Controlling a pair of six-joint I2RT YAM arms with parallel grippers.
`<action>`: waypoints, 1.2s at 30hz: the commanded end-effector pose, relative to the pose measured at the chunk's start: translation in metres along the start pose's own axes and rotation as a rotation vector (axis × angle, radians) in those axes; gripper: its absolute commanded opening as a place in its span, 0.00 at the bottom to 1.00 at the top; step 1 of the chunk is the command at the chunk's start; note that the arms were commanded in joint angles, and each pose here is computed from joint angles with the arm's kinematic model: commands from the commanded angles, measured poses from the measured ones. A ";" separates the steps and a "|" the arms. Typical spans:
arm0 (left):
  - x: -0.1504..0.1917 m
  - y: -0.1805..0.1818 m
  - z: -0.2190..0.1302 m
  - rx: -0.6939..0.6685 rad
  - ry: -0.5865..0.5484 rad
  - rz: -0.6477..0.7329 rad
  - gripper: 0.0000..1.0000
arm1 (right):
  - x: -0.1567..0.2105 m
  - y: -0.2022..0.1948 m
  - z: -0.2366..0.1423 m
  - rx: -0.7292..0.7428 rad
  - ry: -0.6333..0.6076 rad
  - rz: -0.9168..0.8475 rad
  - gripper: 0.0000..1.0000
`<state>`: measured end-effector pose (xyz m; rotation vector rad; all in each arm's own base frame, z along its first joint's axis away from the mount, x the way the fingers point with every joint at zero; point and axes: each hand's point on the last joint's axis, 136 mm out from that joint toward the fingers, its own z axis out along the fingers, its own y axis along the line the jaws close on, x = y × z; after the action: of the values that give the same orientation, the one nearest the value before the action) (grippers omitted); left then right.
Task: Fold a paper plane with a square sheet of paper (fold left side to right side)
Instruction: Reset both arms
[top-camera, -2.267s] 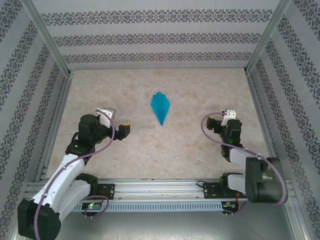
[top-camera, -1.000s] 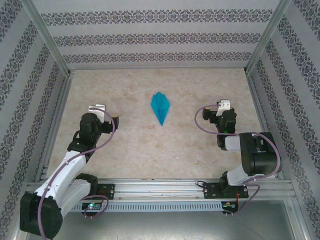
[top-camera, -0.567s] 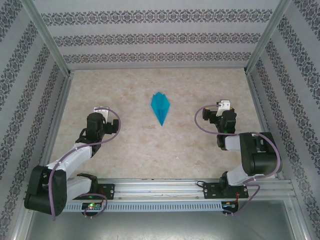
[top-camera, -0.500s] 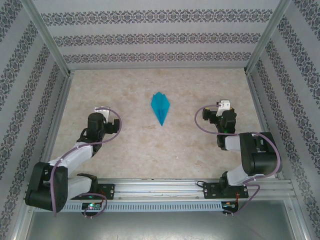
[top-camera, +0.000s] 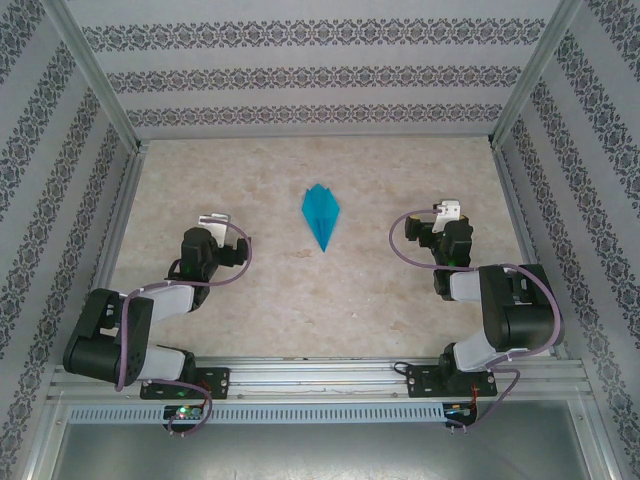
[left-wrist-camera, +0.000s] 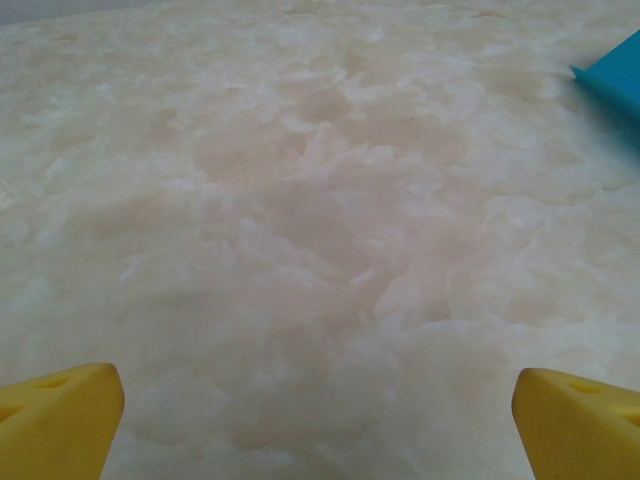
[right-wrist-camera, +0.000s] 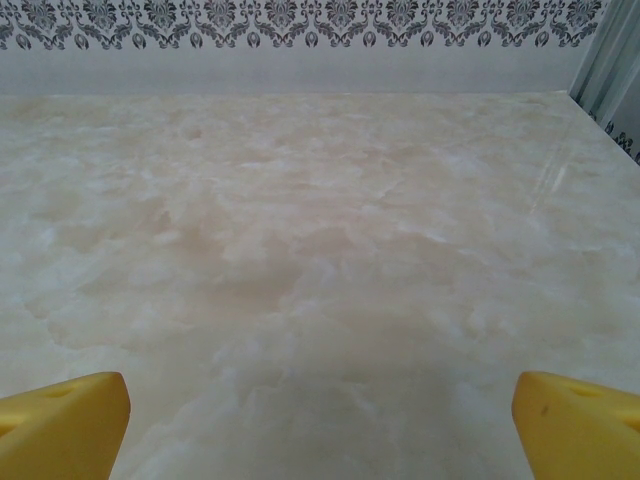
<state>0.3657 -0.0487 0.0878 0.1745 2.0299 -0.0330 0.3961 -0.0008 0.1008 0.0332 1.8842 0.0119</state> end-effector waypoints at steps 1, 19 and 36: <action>-0.026 0.000 -0.003 0.024 -0.103 0.020 1.00 | -0.007 0.000 0.000 0.009 -0.022 0.010 0.98; -0.028 0.000 -0.006 0.028 -0.121 0.005 1.00 | -0.007 -0.001 0.000 0.012 -0.022 0.010 0.98; -0.036 0.044 -0.009 -0.128 -0.214 -0.030 1.00 | -0.007 0.000 0.000 0.010 -0.021 0.009 0.98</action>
<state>0.3689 -0.0175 0.1073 0.0792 1.9088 0.0366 0.3961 -0.0009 0.1007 0.0335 1.8846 0.0115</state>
